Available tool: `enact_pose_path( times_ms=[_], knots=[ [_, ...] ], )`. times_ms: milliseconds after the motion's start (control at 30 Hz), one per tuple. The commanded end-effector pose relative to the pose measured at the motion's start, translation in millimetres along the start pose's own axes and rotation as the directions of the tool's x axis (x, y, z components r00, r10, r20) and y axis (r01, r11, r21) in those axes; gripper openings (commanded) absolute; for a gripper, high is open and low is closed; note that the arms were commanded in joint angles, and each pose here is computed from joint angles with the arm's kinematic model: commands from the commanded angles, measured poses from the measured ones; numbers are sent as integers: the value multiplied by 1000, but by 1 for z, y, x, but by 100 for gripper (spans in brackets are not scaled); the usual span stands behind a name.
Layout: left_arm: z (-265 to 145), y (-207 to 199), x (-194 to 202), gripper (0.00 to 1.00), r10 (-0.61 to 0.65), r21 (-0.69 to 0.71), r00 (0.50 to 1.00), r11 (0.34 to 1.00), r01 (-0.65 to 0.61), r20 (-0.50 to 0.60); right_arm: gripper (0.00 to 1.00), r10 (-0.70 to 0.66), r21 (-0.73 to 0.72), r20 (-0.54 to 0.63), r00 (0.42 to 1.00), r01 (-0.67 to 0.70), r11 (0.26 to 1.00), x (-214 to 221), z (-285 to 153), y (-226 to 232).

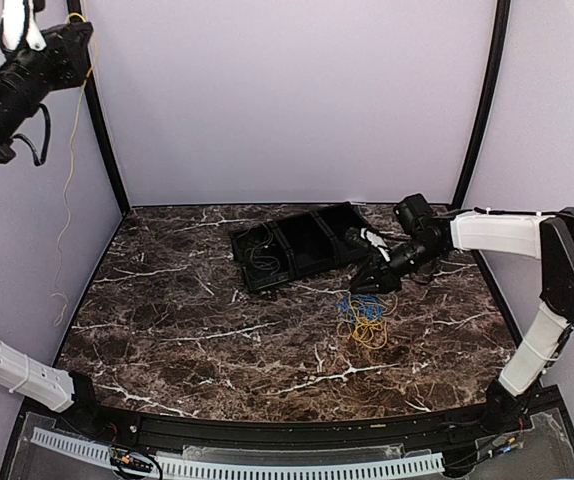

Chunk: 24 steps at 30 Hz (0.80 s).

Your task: Untangle the cables

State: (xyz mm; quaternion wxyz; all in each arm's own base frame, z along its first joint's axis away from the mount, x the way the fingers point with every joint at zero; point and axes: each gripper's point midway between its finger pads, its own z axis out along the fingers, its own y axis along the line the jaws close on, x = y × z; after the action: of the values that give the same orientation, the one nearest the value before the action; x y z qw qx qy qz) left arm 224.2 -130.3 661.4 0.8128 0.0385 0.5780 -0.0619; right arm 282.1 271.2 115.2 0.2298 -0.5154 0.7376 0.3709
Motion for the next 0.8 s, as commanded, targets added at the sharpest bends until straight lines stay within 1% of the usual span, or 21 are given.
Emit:
enact_pose_path(
  times_ms=[0,100,167,267,333,367,433,533,667,767],
  knots=[
    [10,-44,70,0,1,71,989,997,9,-145,29,-47,-40,26,999,48,998,-20,-12,15],
    [6,-59,110,0,-23,96,976,994,45,-216,34,-64,-9,42,997,65,998,-36,-21,12],
    [2,-63,123,0,-40,109,969,992,68,-243,35,-71,42,47,996,69,997,-48,-26,3],
    [-2,-64,129,0,-31,126,964,990,66,-266,36,-89,135,55,995,81,988,-63,-33,-15],
    [-1,-63,118,0,-27,140,966,988,65,-256,36,-95,206,61,994,81,975,-72,-38,-31],
    [-1,-62,107,0,-29,159,971,985,68,-236,37,-94,252,61,994,76,965,-76,-39,-43],
    [-1,-65,89,0,-38,196,978,977,79,-205,38,-82,362,56,995,56,930,-85,-46,-72],
    [1,-77,73,0,-39,268,983,960,86,-178,38,-25,463,83,996,-16,886,-94,-57,-116],
    [3,-102,85,0,-11,346,979,934,83,-205,39,66,562,159,985,-145,815,-99,-77,-173],
    [0,-120,101,0,-1,402,970,910,102,-244,41,120,597,195,973,-215,773,-90,-84,-214]
  ],
)
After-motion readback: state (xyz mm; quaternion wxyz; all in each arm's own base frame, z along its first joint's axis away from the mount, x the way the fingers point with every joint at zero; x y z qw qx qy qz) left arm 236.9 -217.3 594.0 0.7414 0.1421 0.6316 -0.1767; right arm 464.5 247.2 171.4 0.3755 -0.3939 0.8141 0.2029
